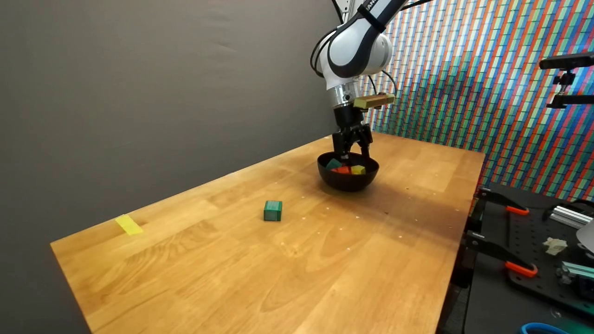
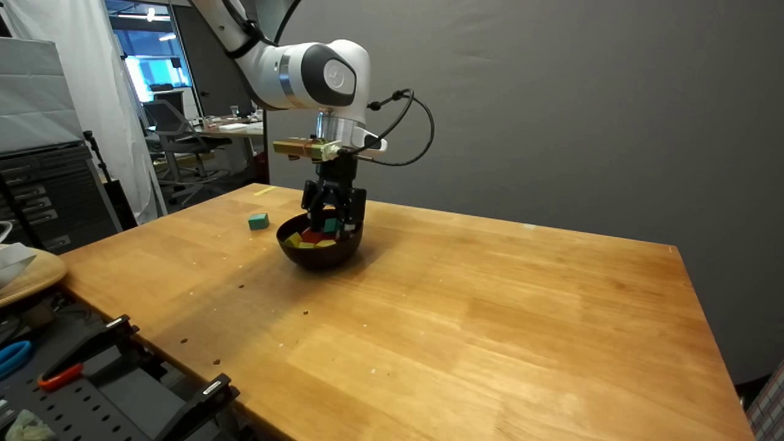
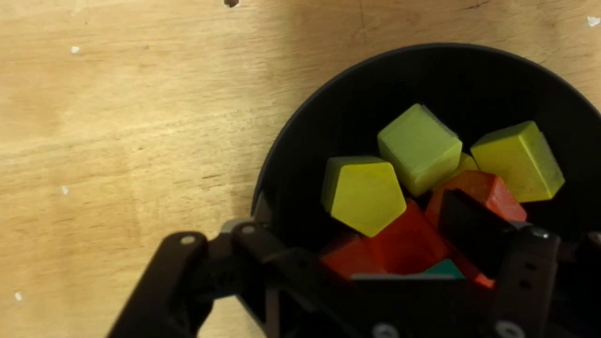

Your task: Remove the blocks from the bowl and put them on the table

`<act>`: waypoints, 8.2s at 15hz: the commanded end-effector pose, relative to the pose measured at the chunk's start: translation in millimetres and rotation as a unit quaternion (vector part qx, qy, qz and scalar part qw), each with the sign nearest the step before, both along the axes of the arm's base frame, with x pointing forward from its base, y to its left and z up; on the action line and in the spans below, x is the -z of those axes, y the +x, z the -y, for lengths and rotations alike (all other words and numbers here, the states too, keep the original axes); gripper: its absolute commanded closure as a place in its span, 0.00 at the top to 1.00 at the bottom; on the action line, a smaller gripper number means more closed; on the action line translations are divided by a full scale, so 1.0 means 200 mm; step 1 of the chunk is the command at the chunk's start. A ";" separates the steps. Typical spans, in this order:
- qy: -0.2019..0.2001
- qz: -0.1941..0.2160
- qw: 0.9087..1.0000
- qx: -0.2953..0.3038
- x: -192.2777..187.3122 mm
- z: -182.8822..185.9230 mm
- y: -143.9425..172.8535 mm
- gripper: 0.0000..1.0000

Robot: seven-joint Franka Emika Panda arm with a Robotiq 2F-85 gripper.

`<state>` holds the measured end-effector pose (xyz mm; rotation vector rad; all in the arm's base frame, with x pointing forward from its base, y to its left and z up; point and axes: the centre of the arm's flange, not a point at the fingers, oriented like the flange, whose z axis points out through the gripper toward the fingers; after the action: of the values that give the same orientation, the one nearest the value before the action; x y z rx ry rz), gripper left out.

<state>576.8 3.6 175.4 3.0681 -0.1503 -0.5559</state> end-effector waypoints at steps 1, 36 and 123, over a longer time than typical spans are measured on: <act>0.028 0.017 0.999 0.007 -0.06 0.04 -0.10 0.89; -0.005 0.018 1.000 -0.018 -0.12 -0.06 -0.07 0.14; -0.037 0.115 0.988 -0.091 -0.65 0.05 -0.57 1.00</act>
<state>456.8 -11.5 315.4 3.0212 0.1467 -0.2141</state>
